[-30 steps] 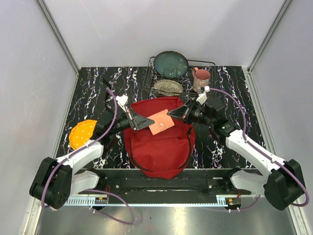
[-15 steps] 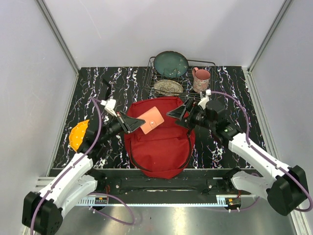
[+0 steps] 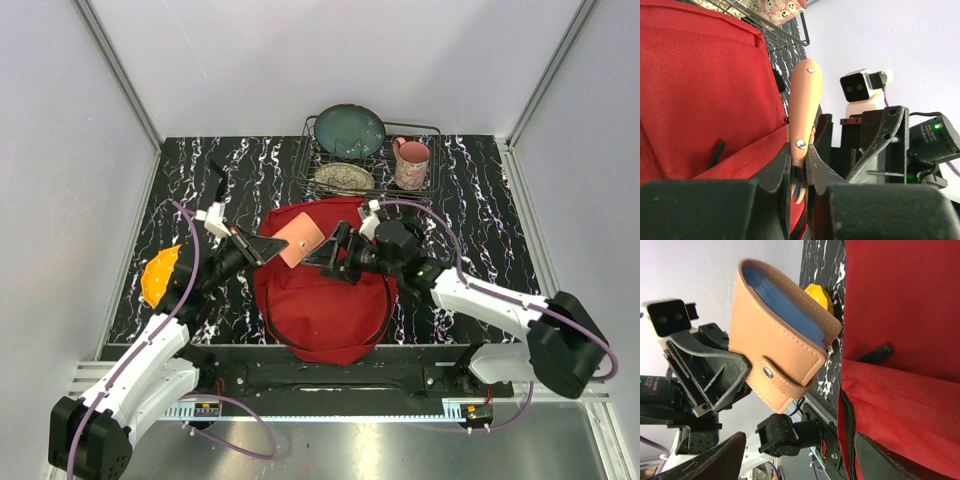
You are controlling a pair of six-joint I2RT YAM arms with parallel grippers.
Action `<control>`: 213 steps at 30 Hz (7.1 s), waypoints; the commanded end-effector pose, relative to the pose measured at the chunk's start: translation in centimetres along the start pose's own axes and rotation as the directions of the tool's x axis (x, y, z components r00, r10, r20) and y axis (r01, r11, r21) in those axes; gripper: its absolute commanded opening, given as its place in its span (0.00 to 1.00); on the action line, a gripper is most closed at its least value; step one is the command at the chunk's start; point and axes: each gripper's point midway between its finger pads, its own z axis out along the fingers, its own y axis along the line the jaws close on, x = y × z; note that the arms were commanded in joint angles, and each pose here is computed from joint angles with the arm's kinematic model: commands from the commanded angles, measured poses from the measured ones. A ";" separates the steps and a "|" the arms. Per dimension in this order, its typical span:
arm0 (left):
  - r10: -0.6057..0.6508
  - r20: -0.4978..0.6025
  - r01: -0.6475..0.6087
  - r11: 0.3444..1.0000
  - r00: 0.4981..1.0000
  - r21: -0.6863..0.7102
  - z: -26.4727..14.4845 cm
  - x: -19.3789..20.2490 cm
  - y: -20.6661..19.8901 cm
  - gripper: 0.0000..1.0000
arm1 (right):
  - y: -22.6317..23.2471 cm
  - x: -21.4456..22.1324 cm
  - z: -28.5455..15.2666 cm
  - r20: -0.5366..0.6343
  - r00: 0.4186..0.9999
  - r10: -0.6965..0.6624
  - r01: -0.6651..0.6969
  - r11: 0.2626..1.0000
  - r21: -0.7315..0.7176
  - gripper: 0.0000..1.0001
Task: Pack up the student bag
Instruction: Pick up the personal item from the center of the board, then place the personal item in the student bag.
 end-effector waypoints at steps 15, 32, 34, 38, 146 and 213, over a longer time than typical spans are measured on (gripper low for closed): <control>-0.005 0.018 0.004 0.997 1.000 0.073 -0.4 -0.6 -1.5 0.00 | 3.0 -2.8 2.9 0.171 0.985 0.023 0.001 0.991 -0.136 0.86; 0.004 0.002 -0.004 0.997 1.000 0.083 -0.5 -0.4 -1.6 0.00 | 4.5 -3.9 2.3 0.231 0.972 0.050 0.003 0.975 -0.224 0.77; 0.003 0.002 -0.003 0.996 1.000 0.084 -0.5 -0.4 -1.6 0.00 | 4.6 -3.9 2.3 0.233 0.971 0.048 0.006 0.974 -0.226 0.73; 0.004 -0.004 -0.003 0.996 1.000 0.085 -0.5 -0.2 -1.5 0.00 | 4.8 -4.0 2.0 0.240 0.970 0.042 0.015 0.973 -0.232 0.68; 0.326 -0.673 -0.702 0.581 0.664 -0.412 10.9 7.3 9.0 0.72 | -3.7 -8.2 -18.7 0.686 0.679 -0.262 -0.028 0.924 0.381 0.00; 0.451 -0.756 -0.823 0.533 0.474 -0.198 6.9 13.5 9.2 0.69 | -6.1 -7.0 -16.9 0.650 0.720 -0.242 -0.051 0.916 0.397 0.06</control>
